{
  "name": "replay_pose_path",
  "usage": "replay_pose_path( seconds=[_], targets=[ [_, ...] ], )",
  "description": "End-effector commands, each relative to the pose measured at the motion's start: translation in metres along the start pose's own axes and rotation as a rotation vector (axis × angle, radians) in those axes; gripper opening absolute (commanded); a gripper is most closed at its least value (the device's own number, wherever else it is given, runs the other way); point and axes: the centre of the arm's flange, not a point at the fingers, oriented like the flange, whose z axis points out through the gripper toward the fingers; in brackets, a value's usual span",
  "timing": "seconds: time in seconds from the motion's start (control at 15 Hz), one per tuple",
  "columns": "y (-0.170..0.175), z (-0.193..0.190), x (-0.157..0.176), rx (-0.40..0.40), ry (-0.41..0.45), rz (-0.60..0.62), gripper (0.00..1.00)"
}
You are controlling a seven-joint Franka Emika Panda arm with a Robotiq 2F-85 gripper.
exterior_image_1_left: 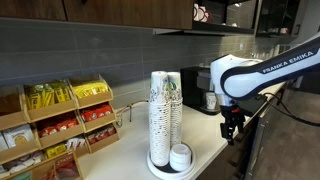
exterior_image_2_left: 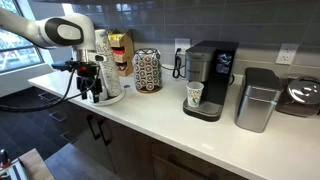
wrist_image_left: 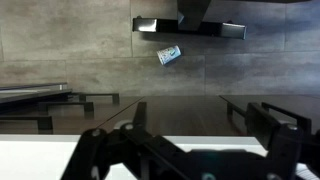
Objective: Open the lid of the coffee machine
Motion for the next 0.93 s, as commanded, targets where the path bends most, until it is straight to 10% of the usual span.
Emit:
replay_pose_path(
  seconds=[0.0,0.47,0.87],
  targets=[
    [0.0,0.0,0.0,0.0,0.0,0.0,1.0],
    [0.0,0.0,0.0,0.0,0.0,0.0,1.0],
    [0.067,-0.041,0.034,0.073,0.174,0.27,1.0]
  ],
)
